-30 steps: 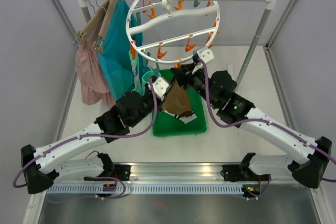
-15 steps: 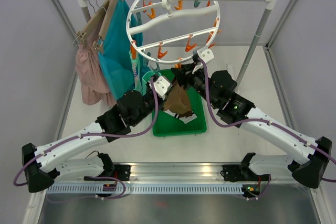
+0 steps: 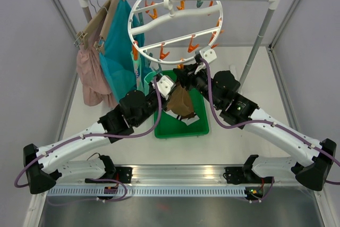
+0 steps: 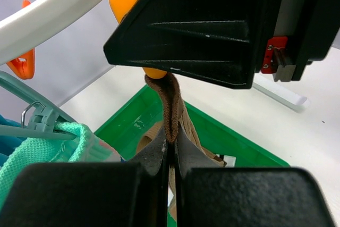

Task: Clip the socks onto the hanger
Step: Open the clamp at the hanger, then clamp the sock onto the hanger.

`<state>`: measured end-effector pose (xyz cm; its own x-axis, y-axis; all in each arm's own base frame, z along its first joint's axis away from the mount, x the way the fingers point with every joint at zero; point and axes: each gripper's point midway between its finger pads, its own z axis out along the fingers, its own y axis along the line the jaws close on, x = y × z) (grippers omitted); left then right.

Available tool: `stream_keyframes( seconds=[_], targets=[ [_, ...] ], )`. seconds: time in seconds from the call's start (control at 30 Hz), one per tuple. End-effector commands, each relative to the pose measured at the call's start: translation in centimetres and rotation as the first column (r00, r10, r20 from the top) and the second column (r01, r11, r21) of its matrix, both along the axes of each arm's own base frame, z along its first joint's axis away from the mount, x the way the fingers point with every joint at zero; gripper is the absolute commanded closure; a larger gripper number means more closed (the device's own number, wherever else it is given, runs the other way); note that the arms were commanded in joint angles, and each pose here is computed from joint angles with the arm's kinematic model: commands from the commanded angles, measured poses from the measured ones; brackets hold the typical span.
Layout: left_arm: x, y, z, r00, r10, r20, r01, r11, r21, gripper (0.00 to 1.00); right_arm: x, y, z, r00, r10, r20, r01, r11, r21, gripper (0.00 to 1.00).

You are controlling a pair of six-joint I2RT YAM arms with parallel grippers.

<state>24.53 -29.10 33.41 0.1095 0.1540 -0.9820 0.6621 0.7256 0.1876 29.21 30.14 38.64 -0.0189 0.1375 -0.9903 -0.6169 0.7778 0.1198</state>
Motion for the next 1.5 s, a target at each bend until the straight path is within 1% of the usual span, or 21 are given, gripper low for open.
stream_keyframes(
  seconds=[0.0, 0.2, 0.57, 0.77, 0.87, 1.03, 1.3, 1.37, 1.4, 1.43, 1.47],
  targets=[
    [0.4, -0.1, 3.4, 0.997, 0.026, 0.071, -0.022, 0.998, -0.055, 0.98, 0.0, -0.2, 2.7, 0.999, -0.011, 0.032, 0.009, 0.999, 0.053, 1.00],
    [0.7, 0.5, 4.3, 0.995, 0.062, 0.083, -0.055, 0.995, -0.088, 0.98, 0.0, -0.3, 2.6, 0.999, -0.015, 0.030, 0.014, 0.999, 0.046, 1.00],
    [0.5, 0.6, 4.6, 0.995, 0.058, 0.084, -0.049, 0.993, -0.108, 0.98, 0.3, -0.3, 2.6, 0.999, -0.028, 0.021, 0.027, 0.998, 0.052, 1.00],
    [0.8, 1.2, 5.2, 0.991, 0.100, 0.089, -0.086, 0.986, -0.146, 0.98, 0.4, -0.3, 2.4, 0.999, -0.036, 0.018, 0.035, 0.998, 0.044, 1.00],
    [0.6, 1.3, 5.7, 0.991, 0.095, 0.097, -0.078, 0.983, -0.168, 0.98, 0.6, -0.3, 2.3, 0.999, -0.042, 0.014, 0.042, 0.998, 0.039, 1.00],
    [0.3, 0.9, 5.7, 0.993, 0.068, 0.098, -0.051, 0.985, -0.163, 0.98, 0.6, -0.3, 2.4, 0.999, -0.044, 0.015, 0.043, 0.998, 0.042, 1.00],
    [0.3, 0.7, 5.4, 0.994, 0.067, 0.087, -0.054, 0.987, -0.150, 0.98, 0.5, -0.3, 2.5, 0.999, -0.042, 0.004, 0.042, 0.998, 0.052, 1.00],
    [0.2, 0.7, 5.3, 0.994, 0.064, 0.083, -0.051, 0.988, -0.148, 0.98, 0.4, -0.2, 2.7, 0.999, -0.039, -0.008, 0.039, 0.997, 0.065, 0.94],
    [0.3, 0.7, 5.4, 0.995, 0.064, 0.082, -0.051, 0.988, -0.148, 0.98, 0.4, -0.3, 2.6, 0.999, -0.041, -0.021, 0.042, 0.997, 0.065, 0.84],
    [0.2, 0.7, 5.5, 0.995, 0.065, 0.079, -0.052, 0.987, -0.155, 0.98, 0.4, -0.2, 2.5, 0.999, -0.039, -0.030, 0.040, 0.997, 0.064, 0.80],
    [0.2, 0.9, 5.6, 0.995, 0.069, 0.078, -0.056, 0.986, -0.158, 0.98, 0.3, -0.1, 2.7, 0.999, -0.030, -0.037, 0.032, 0.997, 0.072, 0.71]
  ],
)
